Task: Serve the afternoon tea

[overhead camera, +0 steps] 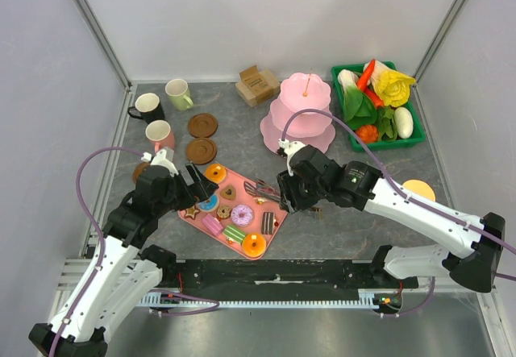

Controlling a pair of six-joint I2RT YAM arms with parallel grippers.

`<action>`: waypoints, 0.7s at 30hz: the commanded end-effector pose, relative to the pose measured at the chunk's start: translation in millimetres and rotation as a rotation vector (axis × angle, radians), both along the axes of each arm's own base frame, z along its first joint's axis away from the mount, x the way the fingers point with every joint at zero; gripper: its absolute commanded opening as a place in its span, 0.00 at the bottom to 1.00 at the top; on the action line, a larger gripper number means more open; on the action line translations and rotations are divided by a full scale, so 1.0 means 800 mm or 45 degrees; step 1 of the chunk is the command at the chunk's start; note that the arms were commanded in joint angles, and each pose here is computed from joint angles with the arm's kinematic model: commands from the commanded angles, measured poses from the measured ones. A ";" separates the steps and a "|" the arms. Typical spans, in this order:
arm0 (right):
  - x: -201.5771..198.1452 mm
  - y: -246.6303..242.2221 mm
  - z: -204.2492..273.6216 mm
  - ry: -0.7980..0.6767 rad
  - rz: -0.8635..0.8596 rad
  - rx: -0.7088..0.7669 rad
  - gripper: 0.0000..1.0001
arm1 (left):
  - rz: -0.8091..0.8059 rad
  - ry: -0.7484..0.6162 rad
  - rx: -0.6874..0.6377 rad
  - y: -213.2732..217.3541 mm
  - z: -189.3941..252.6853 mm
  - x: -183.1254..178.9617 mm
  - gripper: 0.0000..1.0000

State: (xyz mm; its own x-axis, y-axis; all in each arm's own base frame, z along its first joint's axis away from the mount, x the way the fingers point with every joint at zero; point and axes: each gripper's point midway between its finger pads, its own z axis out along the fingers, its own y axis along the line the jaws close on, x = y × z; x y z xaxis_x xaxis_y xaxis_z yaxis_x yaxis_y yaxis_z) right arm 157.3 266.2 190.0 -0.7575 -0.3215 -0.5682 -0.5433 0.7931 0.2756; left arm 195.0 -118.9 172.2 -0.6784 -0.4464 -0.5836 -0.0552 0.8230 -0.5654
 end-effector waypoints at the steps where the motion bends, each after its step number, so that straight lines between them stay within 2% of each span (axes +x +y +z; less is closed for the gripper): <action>1: 0.004 -0.015 0.009 -0.038 -0.057 -0.034 0.52 | -0.025 -0.034 -0.018 -0.004 0.006 0.001 0.99; 10: -0.015 -0.047 -0.033 0.084 -0.221 -0.111 0.54 | -0.018 -0.019 -0.017 -0.003 0.001 0.000 0.99; 21: -0.006 -0.028 -0.056 0.130 -0.249 -0.129 0.54 | -0.027 -0.022 -0.030 -0.005 0.002 -0.001 0.99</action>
State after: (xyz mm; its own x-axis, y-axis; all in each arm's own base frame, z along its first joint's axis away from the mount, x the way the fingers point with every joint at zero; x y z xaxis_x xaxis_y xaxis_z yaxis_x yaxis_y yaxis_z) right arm 145.8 234.3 144.0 -0.8636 -0.2520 -0.4366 -0.3718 0.9033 0.2141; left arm 192.1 -119.8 167.4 -0.6878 -0.4424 -0.5755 -0.0534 0.8215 -0.5677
